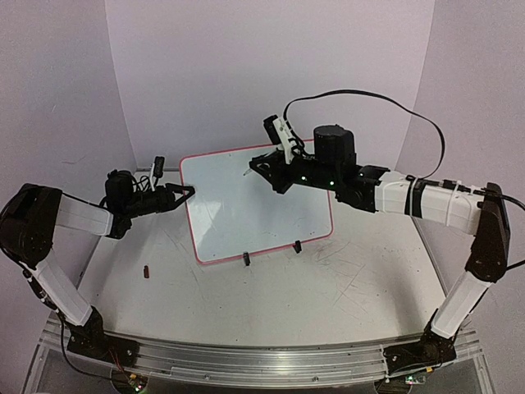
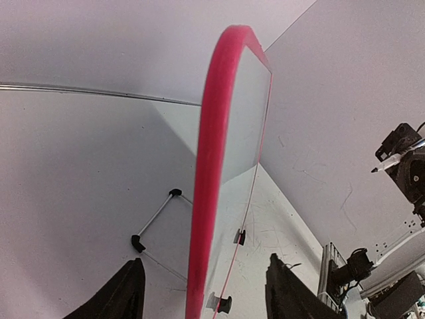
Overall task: Write a sentence on the whiteboard
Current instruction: Hold the whiteboard at the center of the board.
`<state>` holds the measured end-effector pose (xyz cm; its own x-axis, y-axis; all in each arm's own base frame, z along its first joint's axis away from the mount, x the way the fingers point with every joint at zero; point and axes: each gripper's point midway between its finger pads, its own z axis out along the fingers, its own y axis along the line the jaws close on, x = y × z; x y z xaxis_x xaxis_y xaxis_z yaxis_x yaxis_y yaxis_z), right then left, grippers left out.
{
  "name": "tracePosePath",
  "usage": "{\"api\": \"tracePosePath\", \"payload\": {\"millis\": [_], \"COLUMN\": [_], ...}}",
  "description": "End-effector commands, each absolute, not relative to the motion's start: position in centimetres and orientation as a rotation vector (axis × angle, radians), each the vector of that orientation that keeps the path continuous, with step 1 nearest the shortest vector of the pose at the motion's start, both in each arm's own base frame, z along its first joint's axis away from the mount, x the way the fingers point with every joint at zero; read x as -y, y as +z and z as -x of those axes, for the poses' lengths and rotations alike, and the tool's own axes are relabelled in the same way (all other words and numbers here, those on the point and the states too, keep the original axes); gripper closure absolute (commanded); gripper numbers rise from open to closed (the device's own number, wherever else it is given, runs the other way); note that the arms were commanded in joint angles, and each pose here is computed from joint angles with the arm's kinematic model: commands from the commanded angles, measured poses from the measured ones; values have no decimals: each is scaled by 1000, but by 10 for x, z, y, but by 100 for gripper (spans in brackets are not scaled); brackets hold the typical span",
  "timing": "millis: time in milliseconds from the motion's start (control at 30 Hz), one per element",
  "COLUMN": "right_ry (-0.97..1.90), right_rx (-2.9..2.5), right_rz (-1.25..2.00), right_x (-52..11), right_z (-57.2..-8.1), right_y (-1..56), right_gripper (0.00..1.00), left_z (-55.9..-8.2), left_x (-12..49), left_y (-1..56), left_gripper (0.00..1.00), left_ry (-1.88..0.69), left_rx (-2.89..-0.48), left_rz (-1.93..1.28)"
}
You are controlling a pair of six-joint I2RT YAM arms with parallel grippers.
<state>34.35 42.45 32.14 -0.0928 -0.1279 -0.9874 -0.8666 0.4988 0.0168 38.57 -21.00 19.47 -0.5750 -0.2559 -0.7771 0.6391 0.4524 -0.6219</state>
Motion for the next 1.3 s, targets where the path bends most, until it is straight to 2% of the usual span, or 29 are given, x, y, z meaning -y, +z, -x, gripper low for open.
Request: {"api": "tracePosePath", "payload": {"millis": [0,367,700,867,1267], "right_ry": [782,803,846,815,783], "right_rx": [-1478,-1463,-1437,-1421,-1380], "right_rz": [884,904,943,939,956], "right_x": [-430,-440,-471,-492,-538], "right_z": [-345,-348,-353,-360,-364], "right_y": [346,345,342,340,337], "right_gripper": [100,100,100,100,100], "left_z": [-391,-391,-386,-388,-388], "left_x": [211,210,213,211,212], "left_y": [216,220,220,222,199], "left_gripper": [42,46,57,63,87], "left_ry": [-1245,-1256,-1269,-1248,-1139], "left_rx": [-1719,-1701,-1682,-1662,-1637], "left_rz": [-393,-414,-482,-508,-620]}}
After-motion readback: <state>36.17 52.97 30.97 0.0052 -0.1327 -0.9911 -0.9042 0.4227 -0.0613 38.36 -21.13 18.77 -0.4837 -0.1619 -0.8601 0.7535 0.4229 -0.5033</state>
